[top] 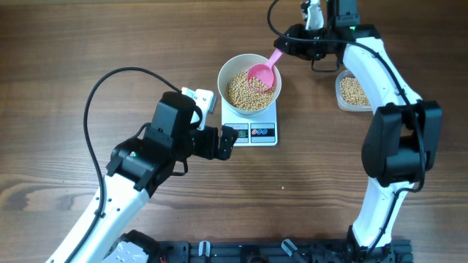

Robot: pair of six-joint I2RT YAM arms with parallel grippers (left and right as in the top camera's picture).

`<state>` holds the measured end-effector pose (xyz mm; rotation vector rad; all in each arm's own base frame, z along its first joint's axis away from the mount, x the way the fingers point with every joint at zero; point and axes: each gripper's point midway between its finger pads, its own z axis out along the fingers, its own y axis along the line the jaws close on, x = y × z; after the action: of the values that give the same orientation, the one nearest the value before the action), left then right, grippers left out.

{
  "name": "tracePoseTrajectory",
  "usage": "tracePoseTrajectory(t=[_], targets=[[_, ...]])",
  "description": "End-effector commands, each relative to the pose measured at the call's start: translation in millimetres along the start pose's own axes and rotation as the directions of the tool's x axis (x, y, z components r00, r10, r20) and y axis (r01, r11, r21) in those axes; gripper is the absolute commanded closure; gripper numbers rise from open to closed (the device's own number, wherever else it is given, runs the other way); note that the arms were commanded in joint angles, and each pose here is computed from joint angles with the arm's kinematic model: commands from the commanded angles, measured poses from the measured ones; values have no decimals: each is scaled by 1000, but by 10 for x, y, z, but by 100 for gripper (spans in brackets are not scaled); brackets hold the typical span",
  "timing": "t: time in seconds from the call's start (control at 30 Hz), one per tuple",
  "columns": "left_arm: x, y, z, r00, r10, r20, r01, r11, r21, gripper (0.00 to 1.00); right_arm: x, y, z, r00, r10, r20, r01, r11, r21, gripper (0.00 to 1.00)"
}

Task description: Scoop item into bowl and weigh 150g on scale

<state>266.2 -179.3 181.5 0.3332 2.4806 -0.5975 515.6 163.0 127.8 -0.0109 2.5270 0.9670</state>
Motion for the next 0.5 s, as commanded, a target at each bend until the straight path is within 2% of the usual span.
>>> tracePoseTrajectory(t=[0.0, 0.27, 0.33, 0.43, 0.47], targets=[[5, -10, 17, 1000, 9, -4, -9, 1000, 1, 0, 2, -85, 73, 1000, 9, -6, -9, 1000, 20, 70], [5, -10, 17, 1000, 9, -4, -9, 1000, 1, 0, 1, -103, 78, 1000, 9, -4, -9, 1000, 30, 72], [5, -10, 17, 1000, 9, -4, -9, 1000, 1, 0, -2, -102, 78, 1000, 8, -3, -8, 1000, 30, 78], [5, -10, 17, 1000, 9, -4, -9, 1000, 1, 0, -10, -99, 78, 1000, 6, 0, -6, 1000, 29, 96], [5, -10, 17, 1000, 9, -4, -9, 1000, 1, 0, -15, -97, 78, 1000, 5, 2, -5, 1000, 28, 96]])
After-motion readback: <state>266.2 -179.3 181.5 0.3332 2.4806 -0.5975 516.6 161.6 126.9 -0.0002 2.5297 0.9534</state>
